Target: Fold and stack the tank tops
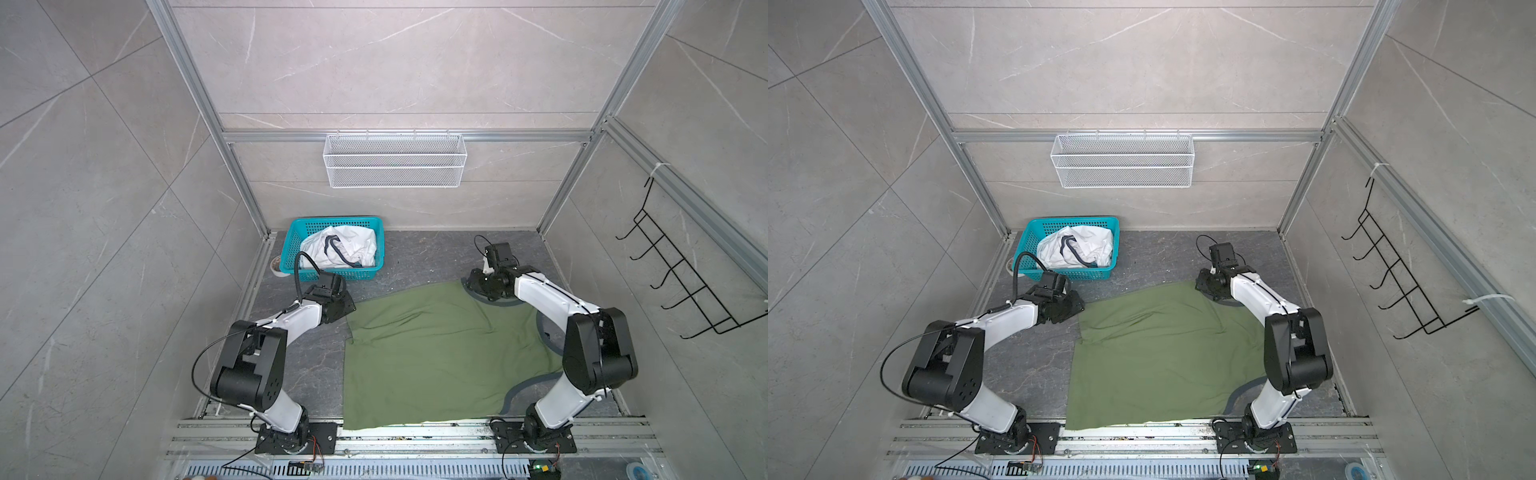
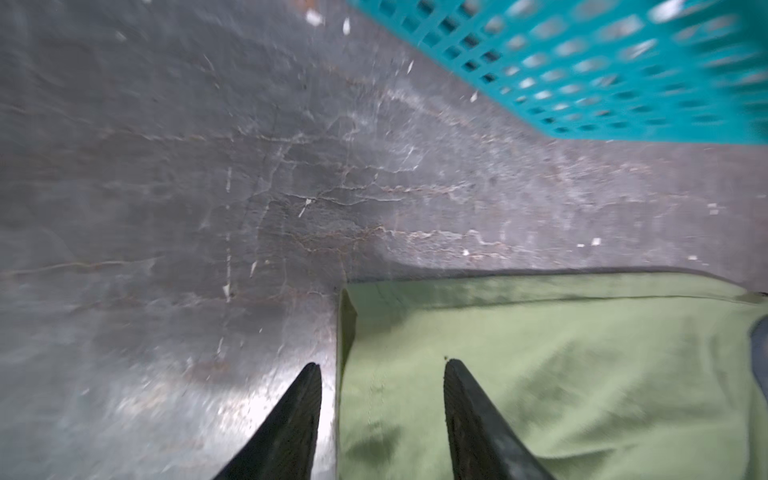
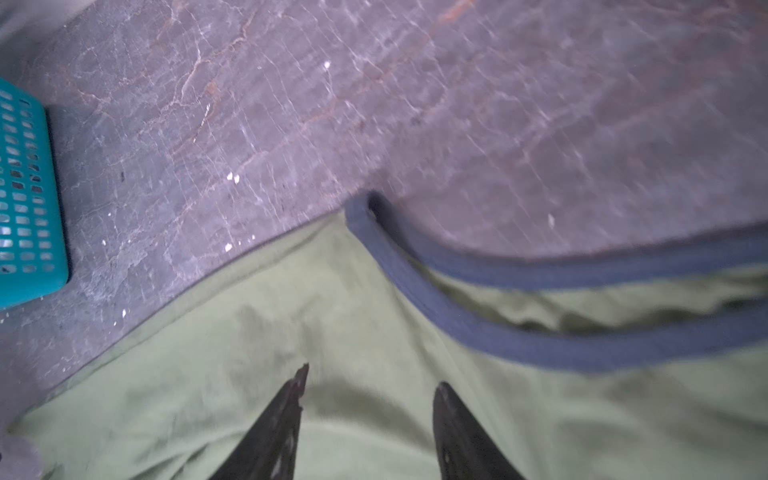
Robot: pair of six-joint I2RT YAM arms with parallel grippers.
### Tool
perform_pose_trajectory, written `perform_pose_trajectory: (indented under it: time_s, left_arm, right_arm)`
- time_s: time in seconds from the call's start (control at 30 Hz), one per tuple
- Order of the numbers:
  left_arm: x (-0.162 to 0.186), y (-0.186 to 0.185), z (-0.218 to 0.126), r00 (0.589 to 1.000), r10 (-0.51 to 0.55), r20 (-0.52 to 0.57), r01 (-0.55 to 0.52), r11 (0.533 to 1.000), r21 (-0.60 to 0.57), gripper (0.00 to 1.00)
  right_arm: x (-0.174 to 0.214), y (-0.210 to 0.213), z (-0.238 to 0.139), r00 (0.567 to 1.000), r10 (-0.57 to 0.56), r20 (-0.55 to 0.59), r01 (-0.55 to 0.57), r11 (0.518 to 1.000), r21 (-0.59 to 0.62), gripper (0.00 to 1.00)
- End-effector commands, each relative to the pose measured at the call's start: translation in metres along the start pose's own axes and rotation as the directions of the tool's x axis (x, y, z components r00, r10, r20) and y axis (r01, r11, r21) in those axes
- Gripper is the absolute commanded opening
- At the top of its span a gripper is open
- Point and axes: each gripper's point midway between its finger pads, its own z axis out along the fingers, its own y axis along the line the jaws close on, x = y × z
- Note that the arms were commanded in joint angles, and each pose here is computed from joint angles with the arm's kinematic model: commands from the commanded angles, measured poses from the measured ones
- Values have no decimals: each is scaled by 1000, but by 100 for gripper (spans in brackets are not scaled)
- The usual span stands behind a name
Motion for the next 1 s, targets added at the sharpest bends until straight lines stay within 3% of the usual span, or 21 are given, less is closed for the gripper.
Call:
perform_pose_trajectory:
  time_s: [0.0,0.67,0.77,0.97]
  left_arm:
    - [-15,-9,5,999,34,22,-34,999,23,48]
    - [-18,-3,33,998,69,5,-69,997,-24,24]
    - [-19,-5,33,997,72,6,-72,997,-17,17]
    - [-31,-12,21,994,97,47,-97,995,-7,7]
  right_arm:
    - [-9,5,17,999,-34,-23,34,999,-8,54]
    - [-23,5,98,988,-36,-150,37,999,3,51]
    - [-21,3,102,986,-32,-163,34,999,10,45]
    - [-32,8,80,994,-40,-106,41,999,1,19]
